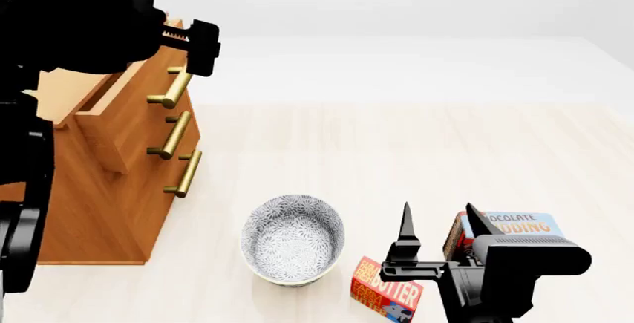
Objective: Put the butter at the back in the top drawer of the cabinet and close it.
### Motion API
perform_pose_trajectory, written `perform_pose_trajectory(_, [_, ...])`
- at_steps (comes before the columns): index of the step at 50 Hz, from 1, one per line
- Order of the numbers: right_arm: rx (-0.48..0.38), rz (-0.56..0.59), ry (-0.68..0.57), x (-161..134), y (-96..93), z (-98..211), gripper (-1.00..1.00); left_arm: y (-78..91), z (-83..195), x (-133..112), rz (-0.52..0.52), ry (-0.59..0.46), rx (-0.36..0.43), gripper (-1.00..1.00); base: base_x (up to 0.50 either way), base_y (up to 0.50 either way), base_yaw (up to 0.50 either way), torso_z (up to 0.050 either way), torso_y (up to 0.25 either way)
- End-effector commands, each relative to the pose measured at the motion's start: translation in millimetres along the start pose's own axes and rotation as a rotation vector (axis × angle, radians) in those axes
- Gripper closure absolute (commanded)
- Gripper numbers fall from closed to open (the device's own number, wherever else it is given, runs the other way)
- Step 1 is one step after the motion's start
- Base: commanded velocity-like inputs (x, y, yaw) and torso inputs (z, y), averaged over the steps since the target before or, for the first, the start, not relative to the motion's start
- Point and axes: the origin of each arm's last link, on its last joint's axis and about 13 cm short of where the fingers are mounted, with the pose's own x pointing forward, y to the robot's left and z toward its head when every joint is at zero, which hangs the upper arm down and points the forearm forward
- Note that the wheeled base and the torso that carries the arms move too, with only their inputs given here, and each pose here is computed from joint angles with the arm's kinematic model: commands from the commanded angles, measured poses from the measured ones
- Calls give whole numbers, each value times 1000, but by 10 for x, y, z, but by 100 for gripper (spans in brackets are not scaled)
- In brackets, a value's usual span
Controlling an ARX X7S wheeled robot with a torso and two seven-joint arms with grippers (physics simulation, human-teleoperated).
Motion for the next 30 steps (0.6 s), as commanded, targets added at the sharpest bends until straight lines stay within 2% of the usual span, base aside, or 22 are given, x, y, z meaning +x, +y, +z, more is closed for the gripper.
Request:
perform_pose_trajectory(1, [1,1,0,-3,1,2,-100,7,-6,98,20,50,4,-100,0,0,0,0,0])
perform_pose_trajectory(30, [1,2,-2,-5,0,8,-100,17,-76,298,75,125,24,-100,0,0,0,0,0])
